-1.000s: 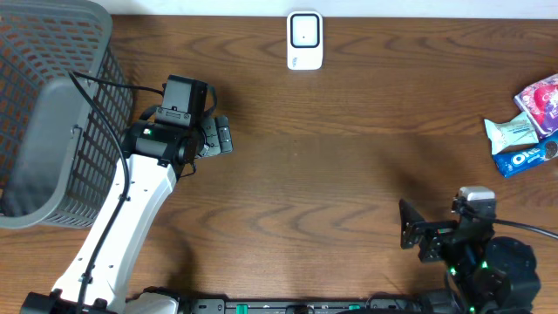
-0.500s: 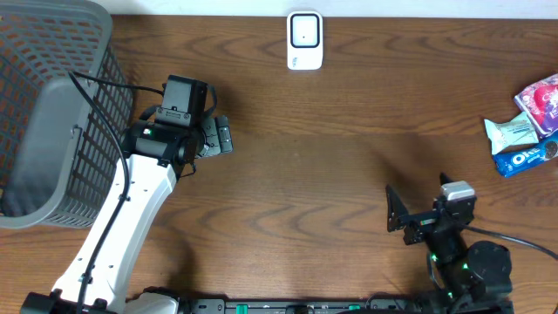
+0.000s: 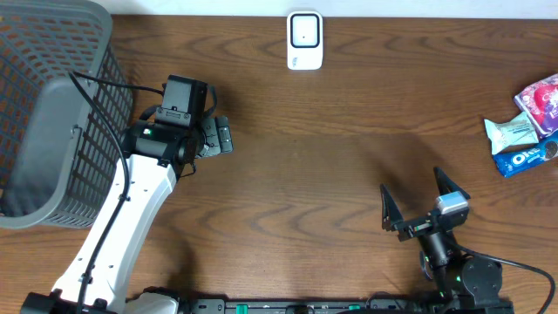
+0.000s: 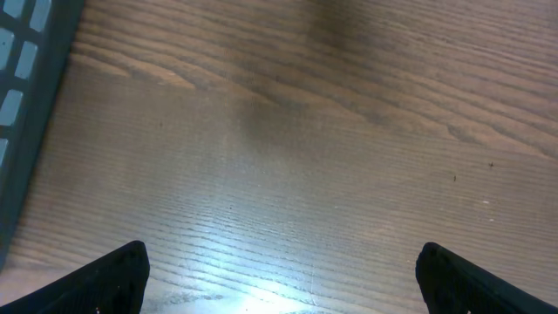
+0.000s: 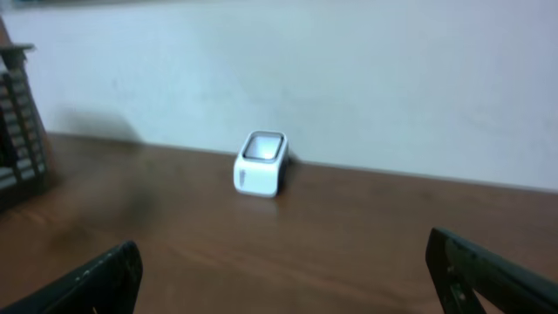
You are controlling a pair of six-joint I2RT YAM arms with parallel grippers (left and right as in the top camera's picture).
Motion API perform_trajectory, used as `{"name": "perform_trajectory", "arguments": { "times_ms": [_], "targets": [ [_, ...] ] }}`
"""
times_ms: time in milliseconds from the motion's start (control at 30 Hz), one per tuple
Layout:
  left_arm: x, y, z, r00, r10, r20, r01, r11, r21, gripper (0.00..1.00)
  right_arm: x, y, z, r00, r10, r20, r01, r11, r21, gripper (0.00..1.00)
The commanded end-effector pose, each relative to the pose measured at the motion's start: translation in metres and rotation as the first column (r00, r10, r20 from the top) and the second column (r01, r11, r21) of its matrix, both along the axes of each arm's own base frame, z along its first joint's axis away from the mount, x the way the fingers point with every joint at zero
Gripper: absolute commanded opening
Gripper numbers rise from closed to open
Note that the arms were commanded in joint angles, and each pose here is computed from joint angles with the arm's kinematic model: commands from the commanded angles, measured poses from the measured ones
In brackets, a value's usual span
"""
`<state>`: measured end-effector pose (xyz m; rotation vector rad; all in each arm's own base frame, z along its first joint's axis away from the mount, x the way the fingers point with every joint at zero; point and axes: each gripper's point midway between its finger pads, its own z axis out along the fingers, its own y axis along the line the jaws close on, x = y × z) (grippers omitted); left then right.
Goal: Scan the item barcode
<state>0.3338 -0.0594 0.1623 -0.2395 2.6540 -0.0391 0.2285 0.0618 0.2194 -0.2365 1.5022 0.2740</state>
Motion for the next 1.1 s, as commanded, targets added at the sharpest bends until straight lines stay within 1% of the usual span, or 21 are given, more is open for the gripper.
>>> {"name": "perform_trajectory", "arguments": {
  "times_ms": [0, 133, 500, 700, 833, 967, 1067],
  "targets": [
    [0.002, 0.003, 0.001, 1.000, 0.020, 0.003, -0.020, 1.000, 0.005, 0.98, 0.002, 0.002, -0.007, 1.000, 0.010, 0.025, -0.010, 1.000, -0.017, 0.99],
    [0.002, 0.003, 0.001, 1.000, 0.020, 0.003, -0.020, 1.000, 0.005, 0.98, 0.004, 0.001, -0.006, 0.997, 0.006, 0.072, -0.005, 1.000, -0.017, 0.99],
    [0.002, 0.003, 0.001, 1.000, 0.020, 0.003, -0.020, 1.000, 0.005, 0.98, 0.010, -0.014, -0.013, 0.995, -0.059, 0.083, 0.061, 0.998, -0.020, 0.99],
    [0.002, 0.003, 0.001, 1.000, 0.020, 0.003, -0.020, 1.000, 0.005, 0.98, 0.011, -0.019, -0.012, 0.992, -0.082, 0.100, 0.088, 0.994, -0.060, 0.99],
    [0.002, 0.003, 0.001, 1.000, 0.020, 0.003, -0.020, 1.000, 0.005, 0.98, 0.013, -0.023, -0.027, 0.994, -0.100, 0.038, 0.102, 0.993, -0.065, 0.99],
    [0.002, 0.003, 0.001, 1.000, 0.020, 0.003, -0.020, 1.000, 0.005, 0.98, 0.015, -0.029, -0.060, 0.986, -0.135, -0.099, 0.128, 0.989, -0.080, 0.99],
    [0.002, 0.003, 0.001, 1.000, 0.020, 0.003, -0.020, 1.000, 0.005, 0.98, 0.015, -0.030, -0.059, 0.985, -0.143, -0.096, 0.136, 0.988, -0.077, 0.99]
  ]
}}
